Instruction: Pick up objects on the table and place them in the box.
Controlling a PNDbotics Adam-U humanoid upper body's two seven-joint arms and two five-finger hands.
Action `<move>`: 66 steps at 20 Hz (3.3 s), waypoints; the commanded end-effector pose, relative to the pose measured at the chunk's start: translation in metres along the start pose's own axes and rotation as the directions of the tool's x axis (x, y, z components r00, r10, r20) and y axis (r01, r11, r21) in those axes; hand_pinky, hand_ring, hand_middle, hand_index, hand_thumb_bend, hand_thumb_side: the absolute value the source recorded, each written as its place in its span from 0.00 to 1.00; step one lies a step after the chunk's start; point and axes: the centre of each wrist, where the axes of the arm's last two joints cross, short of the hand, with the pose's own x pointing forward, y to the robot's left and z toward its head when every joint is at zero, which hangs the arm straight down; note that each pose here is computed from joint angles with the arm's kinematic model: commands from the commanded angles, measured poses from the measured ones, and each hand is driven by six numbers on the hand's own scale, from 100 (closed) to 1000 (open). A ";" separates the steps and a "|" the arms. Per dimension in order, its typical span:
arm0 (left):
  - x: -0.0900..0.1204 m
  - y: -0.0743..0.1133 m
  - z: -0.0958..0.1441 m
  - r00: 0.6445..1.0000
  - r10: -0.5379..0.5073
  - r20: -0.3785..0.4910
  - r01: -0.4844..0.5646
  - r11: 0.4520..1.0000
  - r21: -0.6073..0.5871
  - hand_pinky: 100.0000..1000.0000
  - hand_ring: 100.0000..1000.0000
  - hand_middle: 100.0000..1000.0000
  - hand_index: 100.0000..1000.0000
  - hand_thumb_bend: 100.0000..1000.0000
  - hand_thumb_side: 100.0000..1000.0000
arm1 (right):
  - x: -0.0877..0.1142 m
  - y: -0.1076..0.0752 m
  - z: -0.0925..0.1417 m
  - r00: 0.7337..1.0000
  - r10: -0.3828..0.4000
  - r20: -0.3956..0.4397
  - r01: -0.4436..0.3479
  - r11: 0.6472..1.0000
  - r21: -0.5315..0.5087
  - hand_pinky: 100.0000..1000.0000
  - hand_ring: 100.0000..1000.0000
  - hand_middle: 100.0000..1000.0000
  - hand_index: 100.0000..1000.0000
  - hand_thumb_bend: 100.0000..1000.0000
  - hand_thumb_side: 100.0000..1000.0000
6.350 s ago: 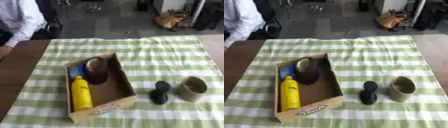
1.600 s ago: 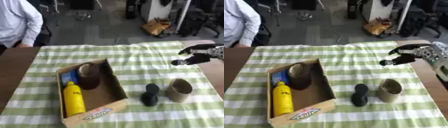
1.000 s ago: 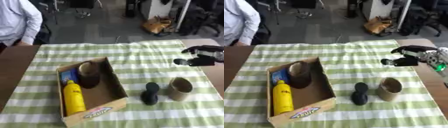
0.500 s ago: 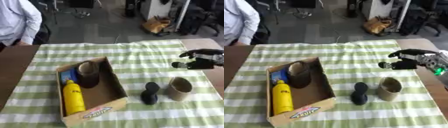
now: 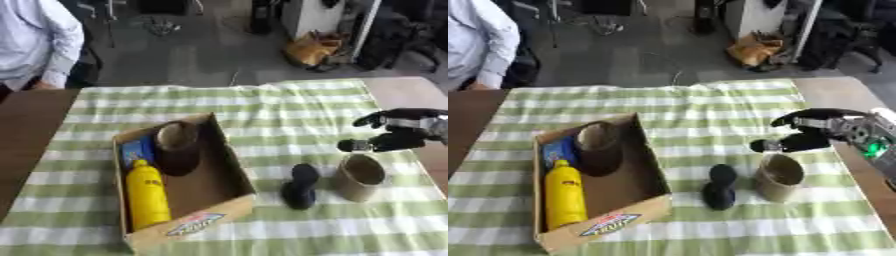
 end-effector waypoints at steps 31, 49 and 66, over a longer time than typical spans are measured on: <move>0.004 0.003 -0.008 1.000 0.014 0.011 -0.014 0.999 0.031 0.90 0.98 0.91 1.00 0.00 1.00 | -0.016 0.039 -0.005 0.997 -0.082 0.005 0.082 0.993 -0.082 0.90 1.00 0.98 1.00 0.62 0.88; 0.003 0.004 -0.008 1.000 0.025 0.002 -0.025 0.999 0.046 0.89 0.97 0.90 1.00 0.00 1.00 | -0.021 0.051 -0.021 0.996 -0.087 -0.024 0.085 0.995 -0.051 0.90 1.00 1.00 1.00 0.63 0.85; 0.004 0.003 -0.010 1.000 0.031 0.005 -0.031 0.998 0.060 0.89 0.97 0.89 1.00 0.00 1.00 | -0.021 0.051 -0.027 0.998 -0.038 -0.041 0.036 0.998 -0.059 0.61 0.92 0.97 0.99 0.49 0.80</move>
